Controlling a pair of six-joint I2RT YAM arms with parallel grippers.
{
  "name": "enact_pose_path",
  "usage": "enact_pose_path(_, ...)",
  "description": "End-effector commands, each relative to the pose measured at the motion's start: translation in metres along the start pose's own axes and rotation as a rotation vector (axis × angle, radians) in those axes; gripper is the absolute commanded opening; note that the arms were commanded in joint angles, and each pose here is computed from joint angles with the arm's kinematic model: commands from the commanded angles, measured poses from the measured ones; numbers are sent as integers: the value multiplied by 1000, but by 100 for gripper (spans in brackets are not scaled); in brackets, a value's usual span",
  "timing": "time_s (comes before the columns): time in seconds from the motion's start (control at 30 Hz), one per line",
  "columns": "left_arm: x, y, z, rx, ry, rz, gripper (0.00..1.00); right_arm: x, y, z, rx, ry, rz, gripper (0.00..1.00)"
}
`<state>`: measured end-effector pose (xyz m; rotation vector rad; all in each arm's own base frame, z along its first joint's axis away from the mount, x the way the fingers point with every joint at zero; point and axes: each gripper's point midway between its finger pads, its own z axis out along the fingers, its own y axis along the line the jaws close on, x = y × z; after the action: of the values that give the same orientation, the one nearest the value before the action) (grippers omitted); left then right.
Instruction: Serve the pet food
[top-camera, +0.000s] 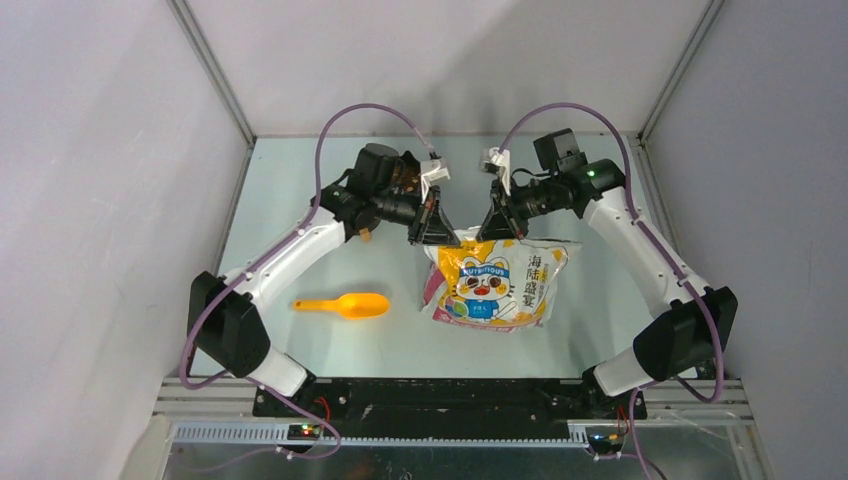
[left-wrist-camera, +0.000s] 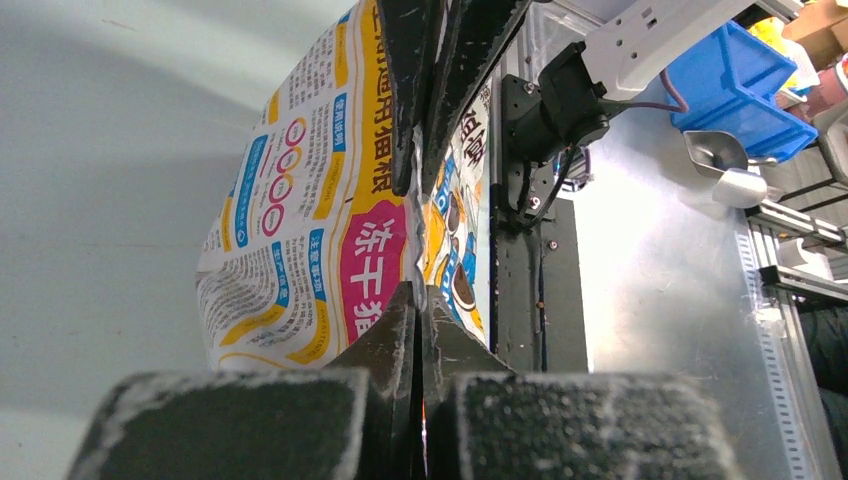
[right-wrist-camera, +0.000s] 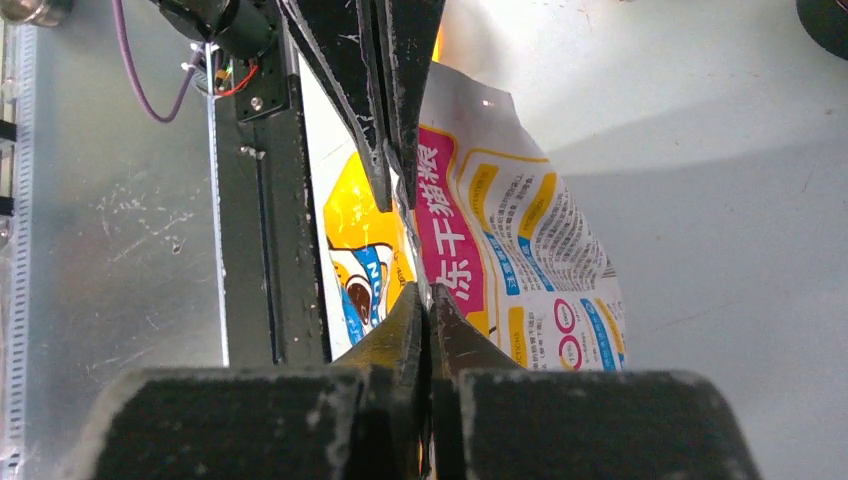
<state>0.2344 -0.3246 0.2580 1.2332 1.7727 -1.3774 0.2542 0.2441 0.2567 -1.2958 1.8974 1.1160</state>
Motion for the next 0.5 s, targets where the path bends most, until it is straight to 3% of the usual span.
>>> enact_pose_path(0.0,-12,-28,-13,45,-22,53,0,1,-1,-34,64,8,-52,0)
enact_pose_path(0.03,-12,-29,-14,45,-23,56,0,2,-4,-40,95,-2,-25,16)
enact_pose_path(0.07,-10,-28,-14,42,-20,55,0,5,-10,-44,139,9,-13,23)
enact_pose_path(0.17,-7,-28,-17,35,-17,56,0,14,-4,-58,142,27,-47,0)
enact_pose_path(0.2,-7,-27,-18,34,-15,53,0,16,-7,-63,162,32,-36,0)
enact_pose_path(0.27,-6,-27,-19,30,-16,52,0,19,-10,-71,208,56,-25,14)
enact_pose_path(0.33,-6,-27,-20,27,-16,53,0,23,-5,-78,202,62,-72,1)
enact_pose_path(0.4,-6,-26,-20,27,-14,51,0,25,-3,-85,212,62,-98,0)
enact_pose_path(0.47,-6,-26,-20,25,-13,56,0,29,-6,-90,252,78,-87,12)
